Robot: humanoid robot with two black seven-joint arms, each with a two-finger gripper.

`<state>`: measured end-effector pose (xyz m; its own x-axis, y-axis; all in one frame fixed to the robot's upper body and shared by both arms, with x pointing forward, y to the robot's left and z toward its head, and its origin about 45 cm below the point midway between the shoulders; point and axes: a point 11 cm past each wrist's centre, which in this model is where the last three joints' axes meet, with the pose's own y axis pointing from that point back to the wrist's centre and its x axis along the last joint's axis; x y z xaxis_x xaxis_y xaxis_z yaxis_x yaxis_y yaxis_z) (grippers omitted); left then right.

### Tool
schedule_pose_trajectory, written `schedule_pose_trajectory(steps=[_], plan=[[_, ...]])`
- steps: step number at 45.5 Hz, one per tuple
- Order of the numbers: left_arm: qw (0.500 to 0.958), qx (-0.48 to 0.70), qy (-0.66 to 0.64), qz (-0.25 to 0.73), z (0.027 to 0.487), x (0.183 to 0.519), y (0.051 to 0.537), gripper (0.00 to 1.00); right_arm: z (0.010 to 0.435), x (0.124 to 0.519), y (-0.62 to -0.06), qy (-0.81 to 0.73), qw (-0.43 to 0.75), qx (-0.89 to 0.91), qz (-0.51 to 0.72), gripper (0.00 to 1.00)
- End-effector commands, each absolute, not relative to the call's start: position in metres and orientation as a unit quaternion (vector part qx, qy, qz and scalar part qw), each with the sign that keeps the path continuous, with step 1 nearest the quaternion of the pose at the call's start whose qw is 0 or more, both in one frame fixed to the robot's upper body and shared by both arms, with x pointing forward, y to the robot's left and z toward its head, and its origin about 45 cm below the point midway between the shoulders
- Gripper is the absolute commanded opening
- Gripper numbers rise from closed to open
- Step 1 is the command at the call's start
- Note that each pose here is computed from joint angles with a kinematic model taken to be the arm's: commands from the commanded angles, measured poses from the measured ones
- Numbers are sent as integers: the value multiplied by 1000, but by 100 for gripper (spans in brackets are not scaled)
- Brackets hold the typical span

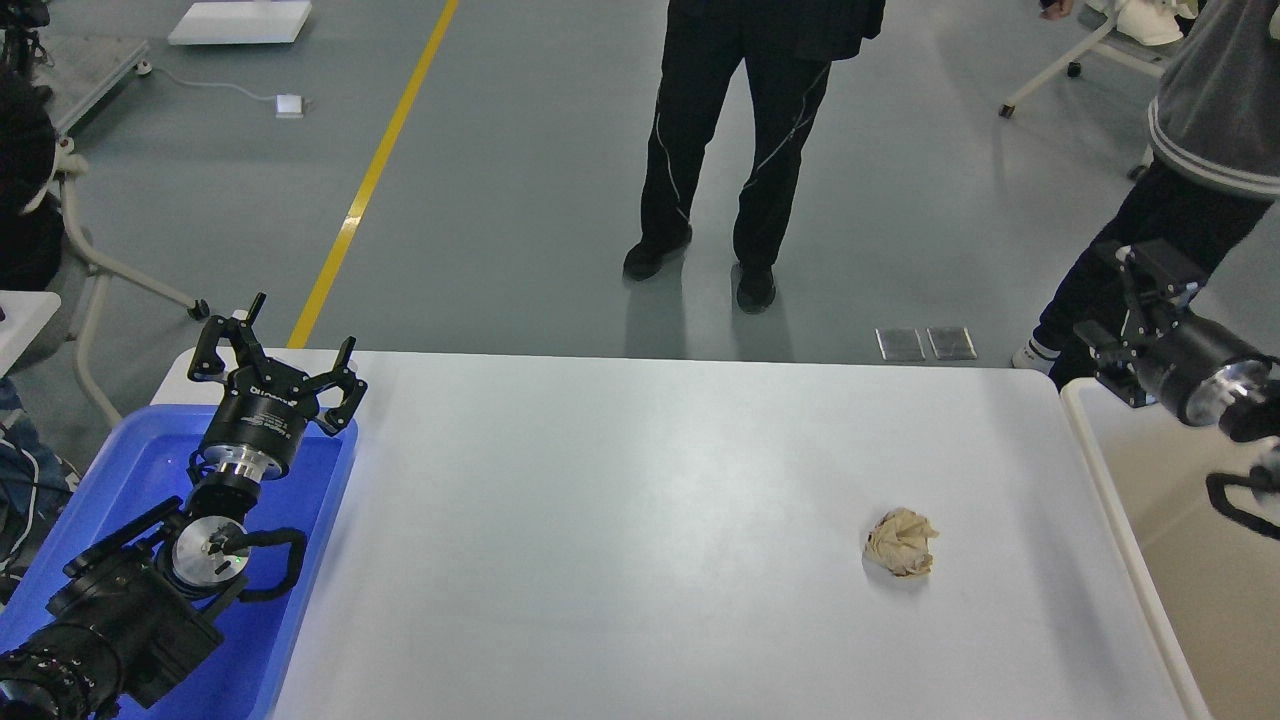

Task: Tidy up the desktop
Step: 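Move the right gripper over the crumpled beige paper ball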

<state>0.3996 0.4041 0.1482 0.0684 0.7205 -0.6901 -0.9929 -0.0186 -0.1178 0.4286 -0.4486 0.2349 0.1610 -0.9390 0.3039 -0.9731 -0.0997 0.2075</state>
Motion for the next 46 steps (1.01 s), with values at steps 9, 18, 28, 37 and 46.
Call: schedule_pose_trajectory(steps=[9, 18, 28, 37, 46], plan=[[664, -305, 223, 645, 148, 400, 404, 100, 255, 449, -414, -377, 500, 738, 250, 100], [664, -305, 223, 645, 148, 400, 404, 100, 256, 450, -377, -214, 571, 712, 349, 100], [664, -305, 223, 645, 148, 400, 404, 100, 243, 441, -321, -67, 574, 704, 414, 100], [664, -305, 223, 645, 148, 400, 404, 100, 223, 418, -279, 13, 545, 726, 419, 100], [664, -305, 223, 645, 148, 400, 404, 100, 197, 404, -263, 44, 537, 738, 406, 100]])
